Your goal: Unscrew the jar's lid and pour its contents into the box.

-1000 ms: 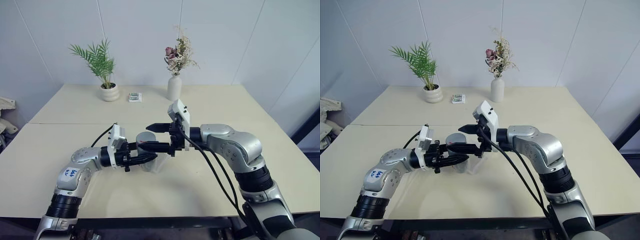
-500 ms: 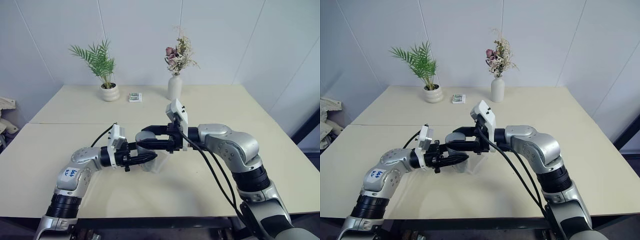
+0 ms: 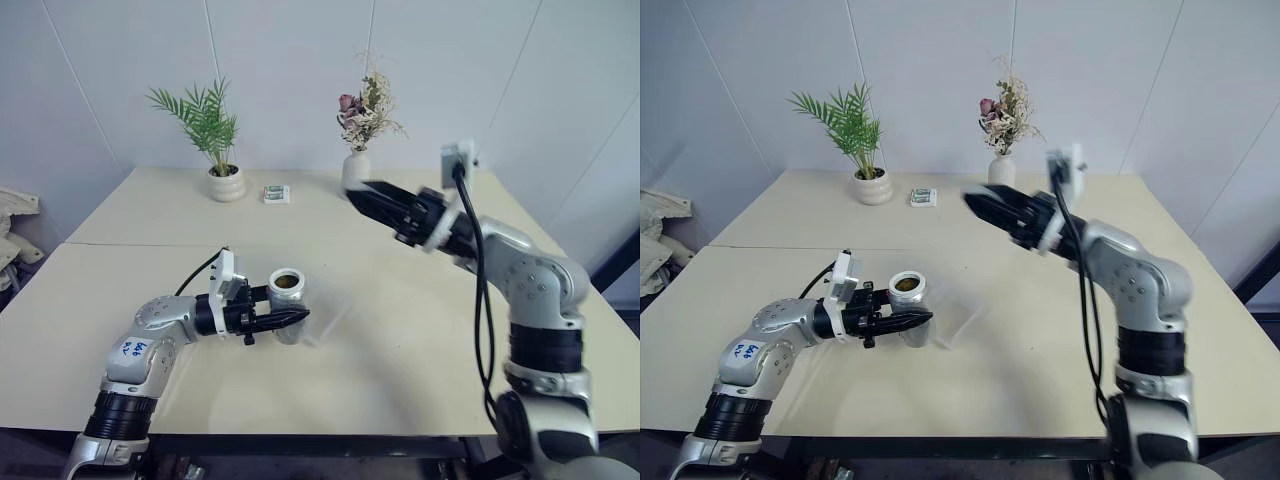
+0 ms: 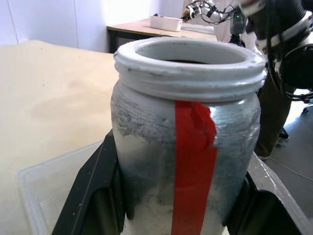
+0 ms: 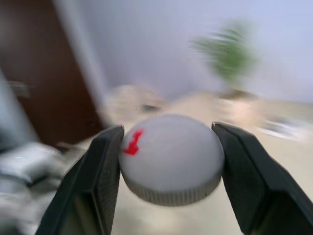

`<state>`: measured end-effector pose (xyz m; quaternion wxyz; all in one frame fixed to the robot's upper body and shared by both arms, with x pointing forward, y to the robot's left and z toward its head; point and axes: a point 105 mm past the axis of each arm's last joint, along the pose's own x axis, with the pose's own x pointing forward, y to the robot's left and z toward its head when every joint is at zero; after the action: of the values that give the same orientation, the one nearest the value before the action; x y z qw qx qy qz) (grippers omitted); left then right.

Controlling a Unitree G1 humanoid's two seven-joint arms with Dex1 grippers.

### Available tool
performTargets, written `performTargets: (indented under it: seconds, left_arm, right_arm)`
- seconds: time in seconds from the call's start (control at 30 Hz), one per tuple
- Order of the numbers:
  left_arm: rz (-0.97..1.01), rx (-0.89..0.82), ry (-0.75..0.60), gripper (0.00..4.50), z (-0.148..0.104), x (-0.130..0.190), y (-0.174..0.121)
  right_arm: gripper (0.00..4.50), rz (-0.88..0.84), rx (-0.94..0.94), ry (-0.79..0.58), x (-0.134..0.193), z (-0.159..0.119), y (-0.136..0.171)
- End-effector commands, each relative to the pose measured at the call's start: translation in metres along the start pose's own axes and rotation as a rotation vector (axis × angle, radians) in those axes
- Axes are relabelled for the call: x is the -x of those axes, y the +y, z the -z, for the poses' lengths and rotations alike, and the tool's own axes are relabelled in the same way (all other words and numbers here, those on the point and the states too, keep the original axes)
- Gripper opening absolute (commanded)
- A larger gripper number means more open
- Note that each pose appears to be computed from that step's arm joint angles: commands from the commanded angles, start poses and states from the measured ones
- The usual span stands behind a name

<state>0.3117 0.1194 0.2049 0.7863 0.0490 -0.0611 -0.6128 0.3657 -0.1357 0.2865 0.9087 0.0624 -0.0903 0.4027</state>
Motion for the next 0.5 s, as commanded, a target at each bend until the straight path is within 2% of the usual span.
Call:
performTargets:
  seconds: [0.03,0.2,0.27,0.37,0.5]
  left_arm:
    - [-0.002,-0.058,-0.036,2.01,-0.021,0.006,0.001]
    - [-0.019,-0.071,-0.039,2.01,-0.029,0.010,0.009]
    - [-0.028,-0.073,-0.047,2.01,-0.031,0.011,0.012]
    - [-0.031,-0.074,-0.051,2.01,-0.033,0.011,0.013]
    - [-0.046,-0.066,-0.058,2.01,-0.035,0.013,0.015]
  right_arm:
    - [2.54,0.202,0.173,0.020,0.033,0.016,-0.041]
    - [2.54,0.384,0.348,0.178,0.071,0.071,-0.083]
    - [2.54,0.458,0.337,0.199,0.084,0.093,-0.095]
    - [2.54,0.495,0.324,0.224,0.094,0.118,-0.101]
    - [2.54,0.484,0.253,0.192,0.094,0.131,-0.098]
